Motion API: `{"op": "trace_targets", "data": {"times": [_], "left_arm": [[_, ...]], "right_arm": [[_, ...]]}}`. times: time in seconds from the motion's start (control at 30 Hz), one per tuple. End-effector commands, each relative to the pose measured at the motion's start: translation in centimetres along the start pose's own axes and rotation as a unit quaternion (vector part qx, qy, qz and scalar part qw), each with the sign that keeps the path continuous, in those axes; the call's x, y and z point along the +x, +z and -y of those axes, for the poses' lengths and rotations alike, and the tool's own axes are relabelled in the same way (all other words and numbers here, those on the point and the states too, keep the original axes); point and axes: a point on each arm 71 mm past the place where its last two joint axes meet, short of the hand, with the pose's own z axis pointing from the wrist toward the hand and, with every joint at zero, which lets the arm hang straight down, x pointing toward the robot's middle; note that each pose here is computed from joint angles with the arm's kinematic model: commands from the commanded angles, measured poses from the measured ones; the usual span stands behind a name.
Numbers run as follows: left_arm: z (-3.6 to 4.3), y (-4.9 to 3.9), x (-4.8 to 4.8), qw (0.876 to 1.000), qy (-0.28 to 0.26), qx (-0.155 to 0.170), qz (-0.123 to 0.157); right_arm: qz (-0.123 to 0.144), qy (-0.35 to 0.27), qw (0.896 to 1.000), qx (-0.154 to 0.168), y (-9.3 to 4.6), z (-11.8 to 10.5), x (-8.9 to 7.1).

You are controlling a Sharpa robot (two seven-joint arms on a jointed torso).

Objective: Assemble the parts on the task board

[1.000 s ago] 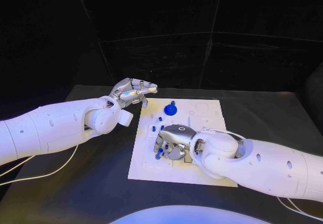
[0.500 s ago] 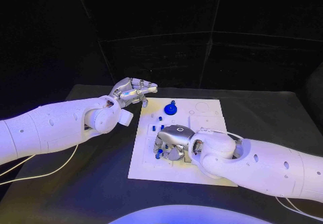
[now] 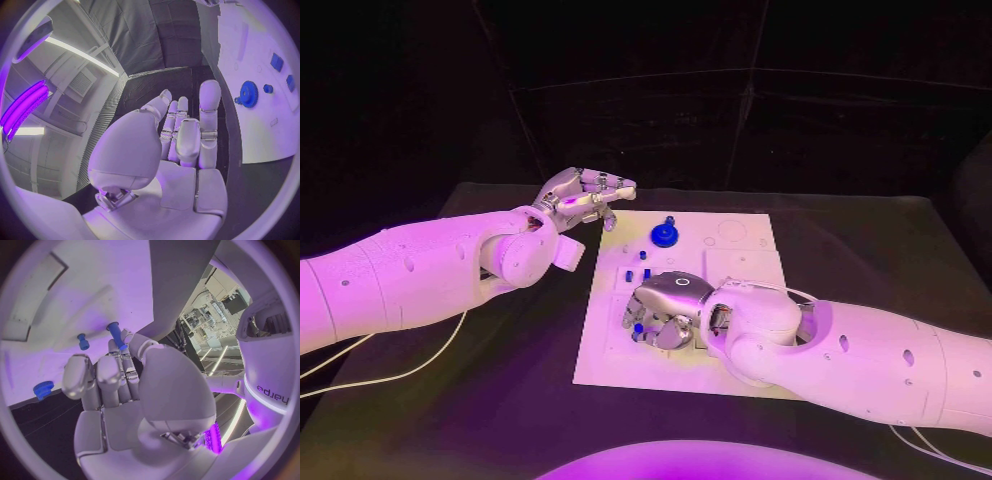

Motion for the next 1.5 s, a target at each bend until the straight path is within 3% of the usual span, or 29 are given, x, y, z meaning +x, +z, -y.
{"op": "trace_targets", "data": {"times": [0.03,0.37,0.57,0.63,0.77,0.93,1.03,1.27,1.5], "left_arm": [[0.11,0.07,0.11,1.0,-0.004,0.002,-0.005],[0.08,0.07,0.08,1.0,-0.004,0.0,-0.006],[0.07,0.02,-0.03,1.0,-0.004,-0.001,-0.005],[0.07,-0.01,-0.06,1.0,-0.004,-0.001,-0.005],[0.08,-0.09,-0.15,1.0,-0.004,-0.001,-0.003],[0.2,-0.3,-0.07,1.0,-0.002,0.003,0.001],[0.28,-0.4,0.03,1.0,-0.001,0.006,0.003],[0.32,-0.52,0.09,1.0,-0.002,0.008,0.002],[0.28,-0.49,-0.09,1.0,-0.002,0.008,0.003]], "right_arm": [[0.018,-0.002,1.0,-0.005,0.0,-0.1,-0.3],[0.067,0.013,0.997,-0.018,-1.3,0.1,-1.1],[0.092,0.04,0.995,-0.007,-4.2,1.0,-1.9],[0.101,0.054,0.993,0.01,-5.6,1.8,-2.5],[0.12,0.107,0.983,0.087,-9.0,4.7,-4.2],[0.147,0.169,0.953,0.204,-13.5,8.4,-5.2],[0.142,0.175,0.94,0.258,-15.4,9.7,-5.1],[0.106,0.122,0.931,0.327,-17.5,10.7,-3.6],[0.073,0.095,0.931,0.343,-17.8,10.7,-2.4]]}}
